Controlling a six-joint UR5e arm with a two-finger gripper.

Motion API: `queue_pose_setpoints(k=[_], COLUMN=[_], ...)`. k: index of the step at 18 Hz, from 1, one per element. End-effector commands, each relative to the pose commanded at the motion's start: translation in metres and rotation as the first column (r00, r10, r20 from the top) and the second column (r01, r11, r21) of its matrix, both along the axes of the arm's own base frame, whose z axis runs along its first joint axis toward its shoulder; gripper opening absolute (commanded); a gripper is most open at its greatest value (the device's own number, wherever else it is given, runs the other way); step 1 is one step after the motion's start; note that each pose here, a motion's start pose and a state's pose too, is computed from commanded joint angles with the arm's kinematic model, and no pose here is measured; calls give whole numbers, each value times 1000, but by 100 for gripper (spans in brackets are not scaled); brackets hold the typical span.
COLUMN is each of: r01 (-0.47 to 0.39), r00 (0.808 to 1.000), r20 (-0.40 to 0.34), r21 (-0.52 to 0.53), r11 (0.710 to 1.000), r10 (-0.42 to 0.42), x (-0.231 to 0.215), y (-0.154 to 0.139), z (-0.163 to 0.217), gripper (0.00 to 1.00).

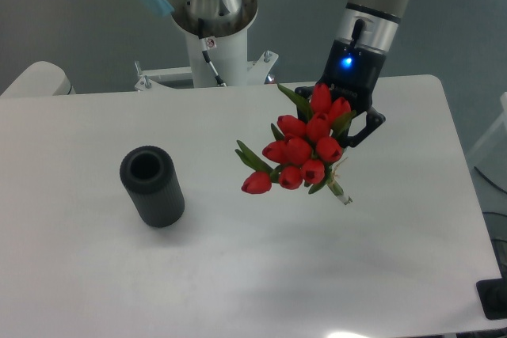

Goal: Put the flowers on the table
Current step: 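Carry the red tulip bunch in the gripper across the table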

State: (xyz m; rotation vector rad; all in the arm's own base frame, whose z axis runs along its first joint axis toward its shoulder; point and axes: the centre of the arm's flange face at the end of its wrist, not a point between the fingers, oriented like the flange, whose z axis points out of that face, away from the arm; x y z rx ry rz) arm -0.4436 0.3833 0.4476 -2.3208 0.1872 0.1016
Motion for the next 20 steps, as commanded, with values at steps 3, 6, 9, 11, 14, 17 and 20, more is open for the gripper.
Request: queue_pose_setpoints(k=[3, 6, 9, 11, 14, 17, 20], r01=[6, -18, -61, -83, -121, -119, -130], r00=[1000, 999, 994, 991, 980, 972, 957], r20=[-11, -39, -94, -121, -187, -231, -290], r21=[-1, -51, -140, -166, -273, -361, -464], r11=[1000, 999, 988, 983, 954, 925, 876], r10=[-6, 16, 49, 64, 71, 35, -12], x=[-3, -9, -19, -29, -29, -18, -5], y=[0, -3, -8, -7, -1, 15, 41], z=[0, 0, 1, 7, 5, -3, -11], gripper=[35, 35, 35, 35, 34, 33, 34])
